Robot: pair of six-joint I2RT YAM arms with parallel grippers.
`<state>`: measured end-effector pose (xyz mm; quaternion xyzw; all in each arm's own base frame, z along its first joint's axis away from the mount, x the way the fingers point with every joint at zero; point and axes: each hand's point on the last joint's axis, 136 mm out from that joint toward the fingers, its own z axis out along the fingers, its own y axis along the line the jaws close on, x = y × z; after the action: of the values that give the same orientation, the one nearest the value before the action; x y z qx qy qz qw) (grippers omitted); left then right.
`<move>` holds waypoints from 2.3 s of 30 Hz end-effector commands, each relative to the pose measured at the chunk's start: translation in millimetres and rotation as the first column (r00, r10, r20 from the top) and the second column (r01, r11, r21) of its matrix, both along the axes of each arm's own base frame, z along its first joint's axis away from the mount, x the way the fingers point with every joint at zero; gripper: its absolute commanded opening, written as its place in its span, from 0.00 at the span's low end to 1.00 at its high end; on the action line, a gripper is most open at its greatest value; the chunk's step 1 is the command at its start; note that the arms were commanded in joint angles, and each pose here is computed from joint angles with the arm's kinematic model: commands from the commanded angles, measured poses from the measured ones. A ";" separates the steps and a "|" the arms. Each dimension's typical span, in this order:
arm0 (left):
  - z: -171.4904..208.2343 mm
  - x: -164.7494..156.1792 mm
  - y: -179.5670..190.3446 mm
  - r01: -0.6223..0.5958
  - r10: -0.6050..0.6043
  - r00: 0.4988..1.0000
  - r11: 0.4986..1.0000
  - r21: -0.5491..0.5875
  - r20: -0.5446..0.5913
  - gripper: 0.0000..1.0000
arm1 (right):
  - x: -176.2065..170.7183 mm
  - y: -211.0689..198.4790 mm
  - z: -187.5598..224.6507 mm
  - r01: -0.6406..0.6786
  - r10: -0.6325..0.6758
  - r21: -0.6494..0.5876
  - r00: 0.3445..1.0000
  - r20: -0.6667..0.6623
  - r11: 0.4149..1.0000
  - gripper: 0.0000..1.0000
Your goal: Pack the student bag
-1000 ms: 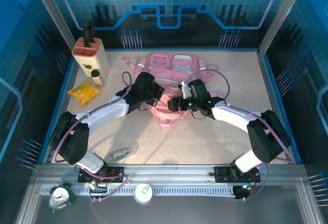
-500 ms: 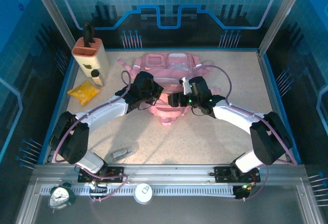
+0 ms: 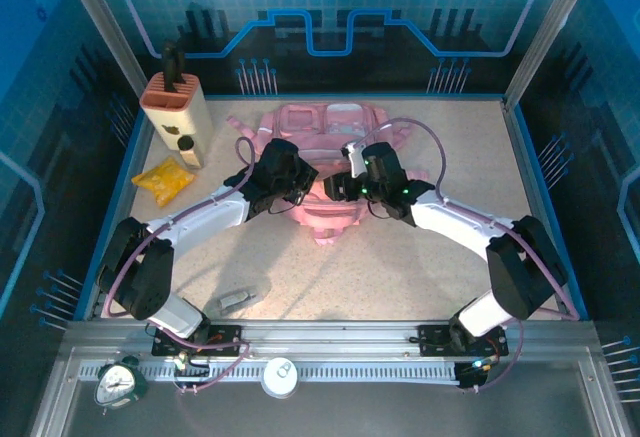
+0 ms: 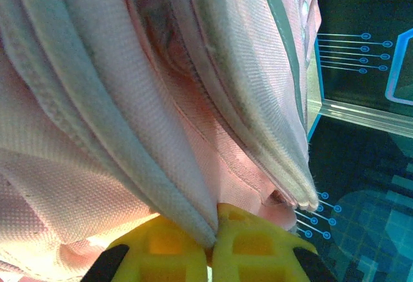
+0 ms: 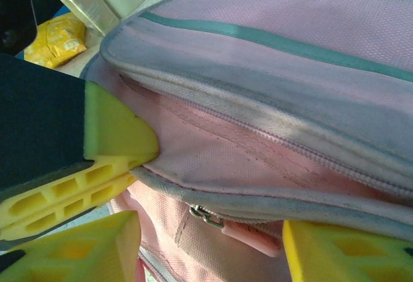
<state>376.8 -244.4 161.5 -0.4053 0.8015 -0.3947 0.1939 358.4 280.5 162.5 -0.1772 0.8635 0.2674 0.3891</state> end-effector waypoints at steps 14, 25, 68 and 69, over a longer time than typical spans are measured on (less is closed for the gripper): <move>42.9 -2.9 -28.0 0.143 -0.135 0.985 0.988 -0.066 0.110 0.00 | 12.3 22.7 2.5 -0.053 0.055 -0.050 0.998 0.039 0.997 0.46; 34.2 -16.1 -21.1 0.303 -0.301 0.948 0.953 -0.003 0.103 0.00 | -40.4 48.3 -3.3 -0.200 0.211 0.080 0.964 -0.165 0.976 0.32; 36.1 -31.6 21.4 0.364 -0.360 0.925 0.931 -0.012 0.121 0.00 | 3.0 36.2 13.0 0.192 -0.192 0.054 0.981 -0.002 0.980 0.85; 36.2 -31.4 21.3 0.368 -0.364 0.923 0.930 -0.008 0.122 0.00 | 2.7 34.9 11.2 0.193 -0.193 0.052 0.981 -0.010 0.980 0.84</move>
<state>350.7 -208.2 161.5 -0.2875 0.8486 -0.4161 0.1551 333.2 324.8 145.8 -0.1129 0.8893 0.2661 0.3544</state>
